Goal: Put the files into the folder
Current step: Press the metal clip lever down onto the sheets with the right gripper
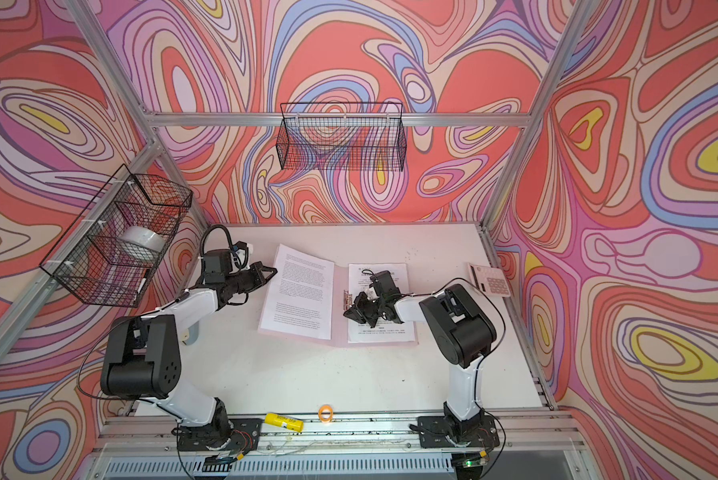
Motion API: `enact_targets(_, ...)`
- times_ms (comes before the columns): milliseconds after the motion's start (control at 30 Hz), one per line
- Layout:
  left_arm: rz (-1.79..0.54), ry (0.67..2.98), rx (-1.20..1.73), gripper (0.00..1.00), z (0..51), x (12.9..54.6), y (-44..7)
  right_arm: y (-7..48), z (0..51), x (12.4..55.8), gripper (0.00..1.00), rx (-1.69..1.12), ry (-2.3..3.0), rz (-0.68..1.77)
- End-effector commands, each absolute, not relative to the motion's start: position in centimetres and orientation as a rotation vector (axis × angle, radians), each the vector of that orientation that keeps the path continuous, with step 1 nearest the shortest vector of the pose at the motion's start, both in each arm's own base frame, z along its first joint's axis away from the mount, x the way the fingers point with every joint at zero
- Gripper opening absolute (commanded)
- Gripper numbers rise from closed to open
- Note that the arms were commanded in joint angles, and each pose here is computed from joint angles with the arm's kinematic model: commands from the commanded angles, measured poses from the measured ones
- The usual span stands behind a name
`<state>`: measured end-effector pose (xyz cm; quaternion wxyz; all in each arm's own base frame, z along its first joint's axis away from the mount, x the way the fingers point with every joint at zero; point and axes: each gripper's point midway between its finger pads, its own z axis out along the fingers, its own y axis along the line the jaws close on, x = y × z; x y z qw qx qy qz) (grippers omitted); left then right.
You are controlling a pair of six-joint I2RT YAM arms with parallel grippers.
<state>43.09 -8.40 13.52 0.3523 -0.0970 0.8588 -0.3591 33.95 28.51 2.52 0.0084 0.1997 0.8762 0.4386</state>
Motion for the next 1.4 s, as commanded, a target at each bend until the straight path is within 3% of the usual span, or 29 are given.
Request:
enact_targets(0,-0.928,2.179,-0.217,0.00,14.9,43.1,-8.8,23.4,-5.2,30.5,0.00,0.905,2.959,0.913)
enact_targets(300,-0.969,2.184,-0.196,0.00,14.8,43.1,-10.2,24.1,-6.0,30.5,0.00,0.896,3.016,0.859)
enact_targets(767,-0.953,2.191,-0.174,0.00,15.3,42.7,-10.9,30.0,-0.3,33.8,0.00,0.973,2.658,1.595)
enact_targets(1100,-0.945,2.183,-0.169,0.00,15.9,42.5,-11.0,30.2,0.9,34.2,0.00,0.917,2.649,1.602)
enact_targets(1133,-0.944,2.183,-0.166,0.00,15.9,42.5,-11.0,30.2,1.0,34.1,0.02,0.908,2.649,1.600)
enact_targets(1267,-0.934,2.187,-0.166,0.00,15.9,42.5,-10.9,29.8,1.6,34.0,0.27,0.860,2.657,1.548)
enact_targets(1367,-0.924,2.185,-0.163,0.00,16.0,42.5,-10.8,29.8,3.0,34.2,0.39,0.808,2.618,1.570)
